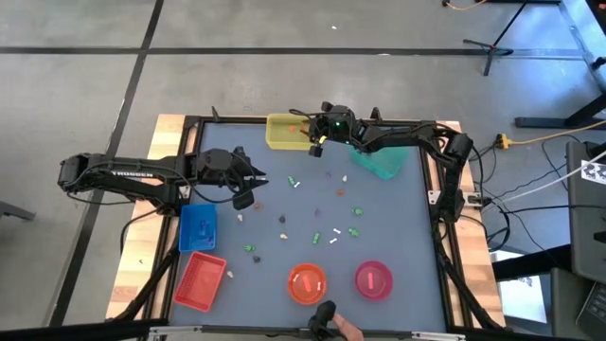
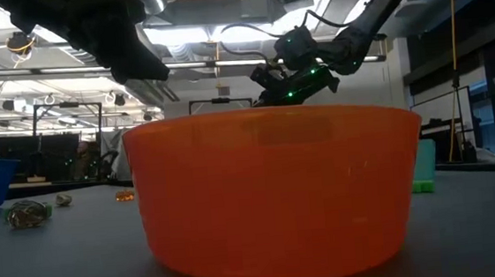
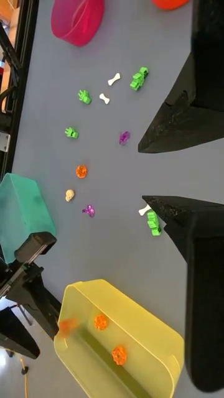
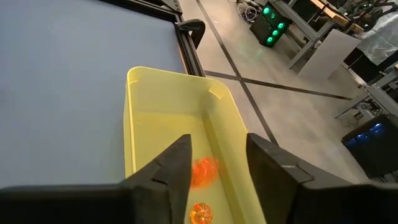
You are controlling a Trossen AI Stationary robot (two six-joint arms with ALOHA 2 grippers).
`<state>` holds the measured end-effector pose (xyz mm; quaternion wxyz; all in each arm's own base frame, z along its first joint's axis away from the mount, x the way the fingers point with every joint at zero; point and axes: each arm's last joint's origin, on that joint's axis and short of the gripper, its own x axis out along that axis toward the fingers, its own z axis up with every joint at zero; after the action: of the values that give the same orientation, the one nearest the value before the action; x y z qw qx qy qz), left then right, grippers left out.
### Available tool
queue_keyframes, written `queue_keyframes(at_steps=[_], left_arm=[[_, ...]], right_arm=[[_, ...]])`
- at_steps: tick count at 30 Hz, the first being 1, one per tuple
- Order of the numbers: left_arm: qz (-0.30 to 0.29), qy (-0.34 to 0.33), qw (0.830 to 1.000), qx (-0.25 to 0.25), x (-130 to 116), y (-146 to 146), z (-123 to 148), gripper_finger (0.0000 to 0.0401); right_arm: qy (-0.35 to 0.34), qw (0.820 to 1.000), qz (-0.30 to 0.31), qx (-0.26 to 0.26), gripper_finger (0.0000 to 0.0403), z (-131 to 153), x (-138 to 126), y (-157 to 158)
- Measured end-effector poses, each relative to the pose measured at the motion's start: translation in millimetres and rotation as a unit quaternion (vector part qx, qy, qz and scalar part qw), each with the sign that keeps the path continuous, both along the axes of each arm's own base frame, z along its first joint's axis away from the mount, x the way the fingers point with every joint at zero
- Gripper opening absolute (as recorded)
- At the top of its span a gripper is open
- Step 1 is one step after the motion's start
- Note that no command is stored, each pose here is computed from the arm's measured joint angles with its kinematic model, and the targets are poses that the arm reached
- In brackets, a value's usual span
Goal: Sort Halloween decoration
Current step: Put the orange pumpkin toy into the yellow bin, then put the black skull toy into the light blue bin
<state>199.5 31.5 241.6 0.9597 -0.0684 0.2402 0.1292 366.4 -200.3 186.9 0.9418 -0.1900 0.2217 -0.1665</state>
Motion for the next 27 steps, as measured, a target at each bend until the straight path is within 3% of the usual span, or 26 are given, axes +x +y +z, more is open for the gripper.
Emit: queue_keyframes(at_steps=[10, 24, 27], left_arm=[[0.0, 0.0, 1.0, 0.0, 0.0, 0.0, 0.0, 0.0105], [0.0, 0.0, 1.0, 0.0, 0.0, 0.0, 0.0, 0.0105], [-0.002, -0.017, 1.0, -0.02, 1.3, -0.7, 2.1, 0.0105]], right_arm=[[0.006, 1.0, -0.028, -0.009, 0.0225, -0.1, -0.8, -1.5], [0.006, 1.0, -0.028, -0.009, 0.0232, -0.1, -0.7, -1.4], [0.006, 1.0, -0.027, -0.009, 0.0232, -0.2, -0.7, -1.4]])
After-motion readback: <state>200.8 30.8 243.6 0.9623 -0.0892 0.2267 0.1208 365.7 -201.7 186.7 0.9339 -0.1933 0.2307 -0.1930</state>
